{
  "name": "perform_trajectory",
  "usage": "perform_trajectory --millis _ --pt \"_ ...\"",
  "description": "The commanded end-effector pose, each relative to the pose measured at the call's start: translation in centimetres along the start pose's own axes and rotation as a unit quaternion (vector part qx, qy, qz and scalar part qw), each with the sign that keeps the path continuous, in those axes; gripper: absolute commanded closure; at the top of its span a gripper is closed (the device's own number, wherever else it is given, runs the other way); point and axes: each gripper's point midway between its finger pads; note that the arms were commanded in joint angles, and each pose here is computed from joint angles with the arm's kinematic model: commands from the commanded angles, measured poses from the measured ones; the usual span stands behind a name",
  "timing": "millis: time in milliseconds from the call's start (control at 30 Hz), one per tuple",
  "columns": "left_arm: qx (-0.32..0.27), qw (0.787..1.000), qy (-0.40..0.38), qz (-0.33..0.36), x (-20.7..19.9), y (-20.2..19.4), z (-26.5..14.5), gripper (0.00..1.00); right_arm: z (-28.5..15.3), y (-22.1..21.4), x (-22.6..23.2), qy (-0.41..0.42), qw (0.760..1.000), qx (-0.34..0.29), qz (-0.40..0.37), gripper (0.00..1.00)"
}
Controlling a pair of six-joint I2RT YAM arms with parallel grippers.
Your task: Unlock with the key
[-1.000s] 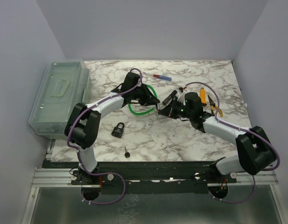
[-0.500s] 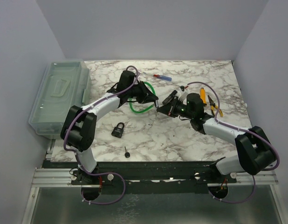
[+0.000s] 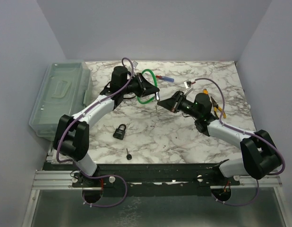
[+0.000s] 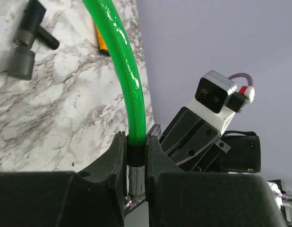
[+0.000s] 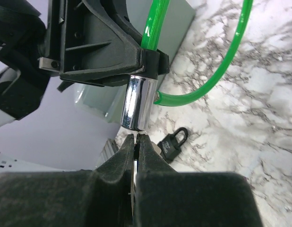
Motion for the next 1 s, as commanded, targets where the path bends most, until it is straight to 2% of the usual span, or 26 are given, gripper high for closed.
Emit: perform_trajectory --millis 0,500,967 --pt "0.004 0.994 -0.105 0.036 -5.8 0.1 -1.8 1.00 -0.3 0.5 4.0 0.083 0.996 0.002 -0.029 1.00" --pt "-0.009 0.974 -0.211 0.087 -11.1 0.1 -4.9 1.00 -1.7 1.3 8.5 0.212 0.977 0.012 -0.023 1.00" --pt "-0.014 0.942 -0.311 0.123 -14.6 -0.7 -7.7 1.00 -3.3 1.4 12.5 0.329 0.943 0.047 -0.027 1.00"
Point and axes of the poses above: each gripper's point midway between its finger pads, its own z axis out along the fingers, its own x axis along the line the jaws close on, y = z × x, and after that the axes turned 14 degrees about z, right-handed
